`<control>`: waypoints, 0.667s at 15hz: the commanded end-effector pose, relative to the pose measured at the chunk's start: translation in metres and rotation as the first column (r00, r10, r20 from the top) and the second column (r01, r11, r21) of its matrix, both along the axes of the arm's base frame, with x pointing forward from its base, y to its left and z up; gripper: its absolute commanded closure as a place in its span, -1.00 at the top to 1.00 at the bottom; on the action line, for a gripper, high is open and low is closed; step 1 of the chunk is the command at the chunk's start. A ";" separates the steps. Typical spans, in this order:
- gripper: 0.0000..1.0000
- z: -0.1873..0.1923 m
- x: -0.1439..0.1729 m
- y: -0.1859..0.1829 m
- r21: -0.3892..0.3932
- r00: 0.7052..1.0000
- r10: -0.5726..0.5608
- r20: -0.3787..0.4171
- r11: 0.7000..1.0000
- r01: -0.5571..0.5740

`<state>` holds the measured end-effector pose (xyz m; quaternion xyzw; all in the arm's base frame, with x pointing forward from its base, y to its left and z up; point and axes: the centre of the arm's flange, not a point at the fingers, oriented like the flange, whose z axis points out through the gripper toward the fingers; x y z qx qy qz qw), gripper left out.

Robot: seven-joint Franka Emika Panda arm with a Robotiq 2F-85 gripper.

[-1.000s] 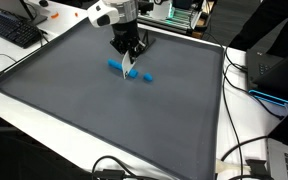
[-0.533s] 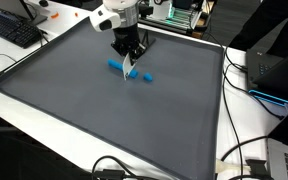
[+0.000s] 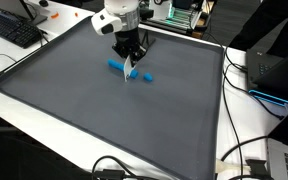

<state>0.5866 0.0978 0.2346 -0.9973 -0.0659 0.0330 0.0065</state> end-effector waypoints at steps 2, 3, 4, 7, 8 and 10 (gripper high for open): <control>-0.98 -0.028 -0.009 0.002 0.001 1.000 -0.007 -0.019 1.000 0.007; -0.98 -0.030 -0.009 0.002 0.003 1.000 -0.007 -0.020 1.000 0.007; -0.98 -0.031 -0.010 0.003 0.011 1.000 -0.007 -0.024 1.000 0.008; -0.98 -0.028 -0.010 0.007 0.048 0.999 -0.015 -0.032 0.999 0.017; -0.98 -0.027 -0.010 0.008 0.057 0.999 -0.019 -0.035 0.998 0.021; -0.98 -0.025 -0.011 0.009 0.075 0.999 -0.023 -0.037 0.997 0.026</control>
